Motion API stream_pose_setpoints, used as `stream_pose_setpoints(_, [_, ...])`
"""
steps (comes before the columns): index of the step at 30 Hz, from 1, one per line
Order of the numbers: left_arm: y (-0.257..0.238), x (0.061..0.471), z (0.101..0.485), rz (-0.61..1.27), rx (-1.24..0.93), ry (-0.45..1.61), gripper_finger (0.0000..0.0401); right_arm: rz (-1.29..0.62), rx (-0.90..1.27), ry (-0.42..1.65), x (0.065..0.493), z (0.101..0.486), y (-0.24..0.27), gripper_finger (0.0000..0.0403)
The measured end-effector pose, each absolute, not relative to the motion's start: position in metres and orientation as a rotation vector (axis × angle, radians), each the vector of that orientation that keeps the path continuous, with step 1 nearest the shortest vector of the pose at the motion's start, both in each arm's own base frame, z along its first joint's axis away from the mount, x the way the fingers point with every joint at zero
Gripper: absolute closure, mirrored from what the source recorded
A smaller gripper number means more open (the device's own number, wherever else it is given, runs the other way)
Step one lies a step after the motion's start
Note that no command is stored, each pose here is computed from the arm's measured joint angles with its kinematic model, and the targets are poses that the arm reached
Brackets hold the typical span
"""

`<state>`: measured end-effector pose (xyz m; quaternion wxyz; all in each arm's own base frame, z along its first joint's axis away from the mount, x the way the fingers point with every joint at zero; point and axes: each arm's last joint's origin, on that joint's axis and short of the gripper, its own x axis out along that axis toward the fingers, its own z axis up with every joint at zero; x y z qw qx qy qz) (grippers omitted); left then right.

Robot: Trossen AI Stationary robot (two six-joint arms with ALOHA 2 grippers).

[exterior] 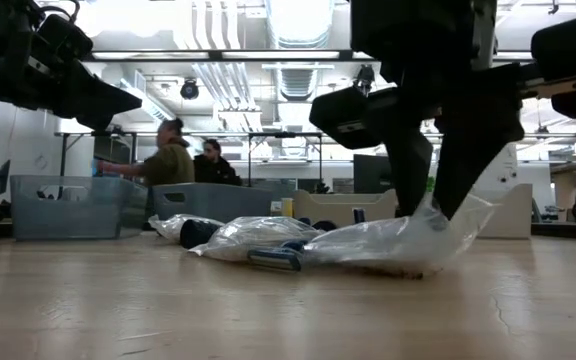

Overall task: Pick & Place Travel size toiletries
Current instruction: Put the bottom cotton pack into the gray bin

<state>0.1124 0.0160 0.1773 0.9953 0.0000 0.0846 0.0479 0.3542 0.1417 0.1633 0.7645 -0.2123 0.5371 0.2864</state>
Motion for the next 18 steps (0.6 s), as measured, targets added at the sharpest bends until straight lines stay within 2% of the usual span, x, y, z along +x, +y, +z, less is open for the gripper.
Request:
stream_pose_setpoints(5, [0.016, 0.112, 0.177, 0.096, 0.0, 0.17, 0.0378, 0.594, -0.421, 1.173, 0.353, 0.167, 0.141, 0.0388])
stream_pose_setpoints(9, [0.016, 0.112, 0.177, 0.097, 0.0, 0.17, 0.0378, 0.556, -0.367, 1.182, 0.35, 0.175, 0.14, 0.039])
stream_pose_setpoints(18, [0.016, 0.112, 0.177, 0.097, 0.0, 0.17, 0.0378, 0.512, -0.303, 1.097, 0.334, 0.223, 0.134, 0.0394])
